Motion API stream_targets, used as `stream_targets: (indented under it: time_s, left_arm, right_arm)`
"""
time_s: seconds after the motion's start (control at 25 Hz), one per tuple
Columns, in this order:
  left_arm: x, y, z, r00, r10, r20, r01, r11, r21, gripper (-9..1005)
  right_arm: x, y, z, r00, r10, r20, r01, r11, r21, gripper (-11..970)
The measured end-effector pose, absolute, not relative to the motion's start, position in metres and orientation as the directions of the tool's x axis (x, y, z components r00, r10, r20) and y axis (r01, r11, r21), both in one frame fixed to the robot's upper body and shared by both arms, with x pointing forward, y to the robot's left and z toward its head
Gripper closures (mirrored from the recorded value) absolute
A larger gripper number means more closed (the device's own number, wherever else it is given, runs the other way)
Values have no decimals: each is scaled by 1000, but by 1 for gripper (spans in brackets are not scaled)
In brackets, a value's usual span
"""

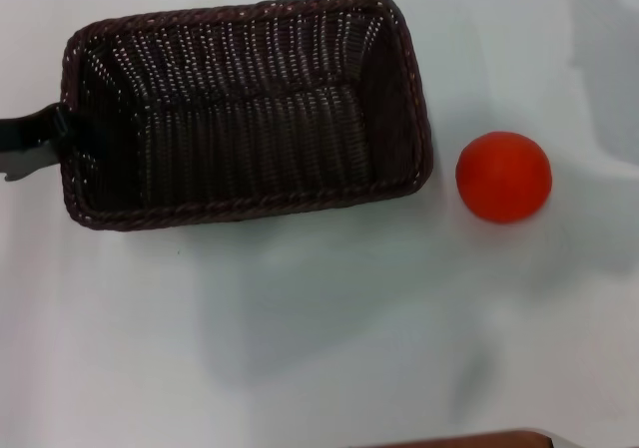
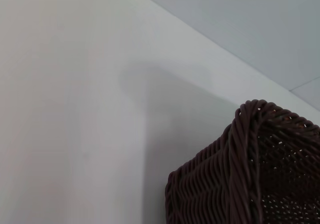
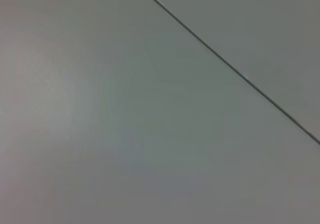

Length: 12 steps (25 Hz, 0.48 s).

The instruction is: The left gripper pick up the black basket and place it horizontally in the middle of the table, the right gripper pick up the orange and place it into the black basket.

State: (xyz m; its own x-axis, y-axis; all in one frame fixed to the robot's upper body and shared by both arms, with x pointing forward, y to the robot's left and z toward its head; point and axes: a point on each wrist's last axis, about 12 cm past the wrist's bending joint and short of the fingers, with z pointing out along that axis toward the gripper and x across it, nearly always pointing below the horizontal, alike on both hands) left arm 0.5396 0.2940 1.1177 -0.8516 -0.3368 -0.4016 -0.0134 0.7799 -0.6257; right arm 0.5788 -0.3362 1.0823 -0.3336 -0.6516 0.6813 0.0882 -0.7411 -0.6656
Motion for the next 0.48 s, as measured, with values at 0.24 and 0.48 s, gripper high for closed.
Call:
stream_targets:
  time_s: [0.24,0.48]
  left_arm:
    - [535,299,1114,-851,-344,-398,-27,784,-620,846]
    - [533,299,1113,-855,-347,-384,-33,778,-628,769]
  right_arm:
    - [579,-337,1082,-335,-651,681,87,-741,-666,186]
    - [578,-337,1081,-334,-650,682,83,-741,-666,194]
